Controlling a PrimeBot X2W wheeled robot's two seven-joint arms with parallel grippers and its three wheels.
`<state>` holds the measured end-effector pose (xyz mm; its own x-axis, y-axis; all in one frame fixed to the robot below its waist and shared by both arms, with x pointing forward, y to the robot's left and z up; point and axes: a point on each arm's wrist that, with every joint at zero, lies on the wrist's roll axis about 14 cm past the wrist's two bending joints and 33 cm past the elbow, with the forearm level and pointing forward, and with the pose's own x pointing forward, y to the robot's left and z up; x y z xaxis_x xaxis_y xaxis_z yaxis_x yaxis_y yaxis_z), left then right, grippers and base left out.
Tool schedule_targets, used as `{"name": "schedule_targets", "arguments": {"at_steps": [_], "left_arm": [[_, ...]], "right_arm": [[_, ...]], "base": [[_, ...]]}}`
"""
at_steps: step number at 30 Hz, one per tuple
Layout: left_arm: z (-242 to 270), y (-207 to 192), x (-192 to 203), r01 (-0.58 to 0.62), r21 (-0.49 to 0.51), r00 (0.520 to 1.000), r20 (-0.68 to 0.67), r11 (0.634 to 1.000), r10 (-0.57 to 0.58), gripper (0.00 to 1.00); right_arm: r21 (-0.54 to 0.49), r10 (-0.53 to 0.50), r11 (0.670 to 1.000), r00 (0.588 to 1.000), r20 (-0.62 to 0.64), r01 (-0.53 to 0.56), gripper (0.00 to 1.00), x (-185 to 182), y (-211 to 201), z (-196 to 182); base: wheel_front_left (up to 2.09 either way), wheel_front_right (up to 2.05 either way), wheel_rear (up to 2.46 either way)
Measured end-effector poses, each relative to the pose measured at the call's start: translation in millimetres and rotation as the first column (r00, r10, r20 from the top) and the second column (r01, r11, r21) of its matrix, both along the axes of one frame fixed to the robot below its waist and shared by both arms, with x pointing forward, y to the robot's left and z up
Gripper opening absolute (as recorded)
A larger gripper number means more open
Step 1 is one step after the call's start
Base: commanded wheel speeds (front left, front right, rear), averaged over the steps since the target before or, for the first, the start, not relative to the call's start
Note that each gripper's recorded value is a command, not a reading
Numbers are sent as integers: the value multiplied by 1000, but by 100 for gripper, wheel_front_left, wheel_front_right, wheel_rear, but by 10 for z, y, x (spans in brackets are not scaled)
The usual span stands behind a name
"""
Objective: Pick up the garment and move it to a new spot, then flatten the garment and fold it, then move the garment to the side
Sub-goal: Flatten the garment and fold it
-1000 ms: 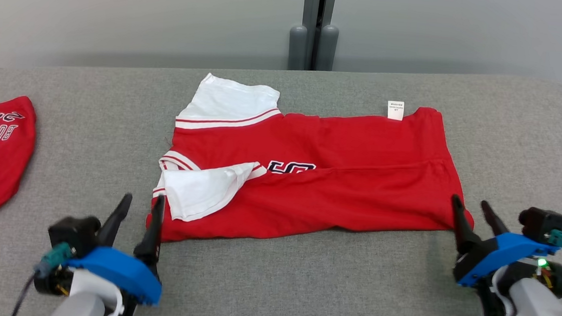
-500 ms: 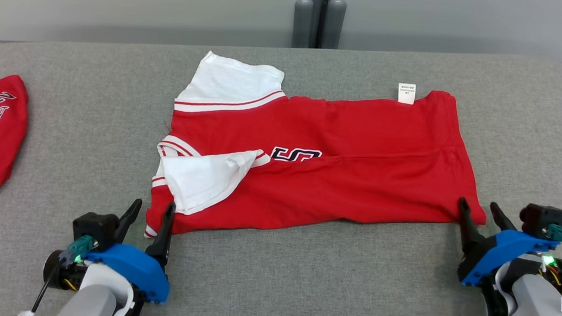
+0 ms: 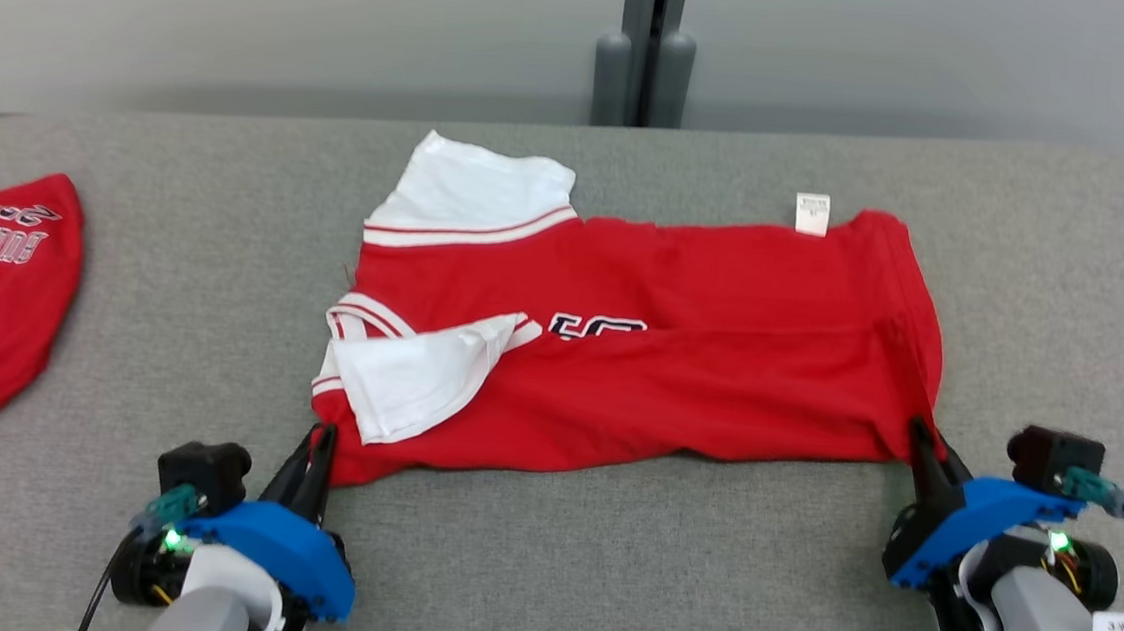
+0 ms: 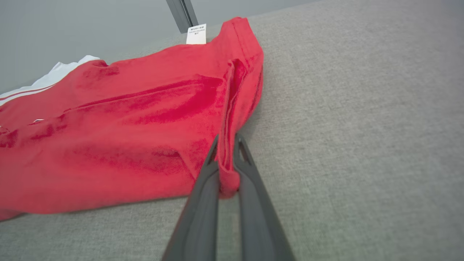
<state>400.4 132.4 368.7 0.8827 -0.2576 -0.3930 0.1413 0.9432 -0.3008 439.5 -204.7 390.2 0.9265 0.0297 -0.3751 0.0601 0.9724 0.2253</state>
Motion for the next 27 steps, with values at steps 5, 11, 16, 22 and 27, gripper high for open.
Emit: {"name": "schedule_targets", "arguments": {"at_steps": [5,11,16,22,27], "left_arm": [[170,93,-158,-28,-31,998,57,999,30,0],[241,200,-617,-76,-44,993,90,996,79,0],[158,170,-914,-78,-36,995,62,996,80,0],[181,82,-983,-85,-51,994,60,995,88,100],[353,153,-854,-115,-47,985,124,992,120,100]], "right_arm": [[35,-19,999,999,33,18,0,-183,-19,65],[84,-35,996,997,65,29,0,-591,-43,80],[88,-28,996,999,16,26,0,-922,-68,-85],[84,-28,996,999,-41,31,100,-1146,-92,-226],[40,-38,999,998,44,36,100,-1057,-188,-27]], "base": [[0,0,0],[0,0,0],[0,0,0],[0,0,0],[0,0,0]]}}
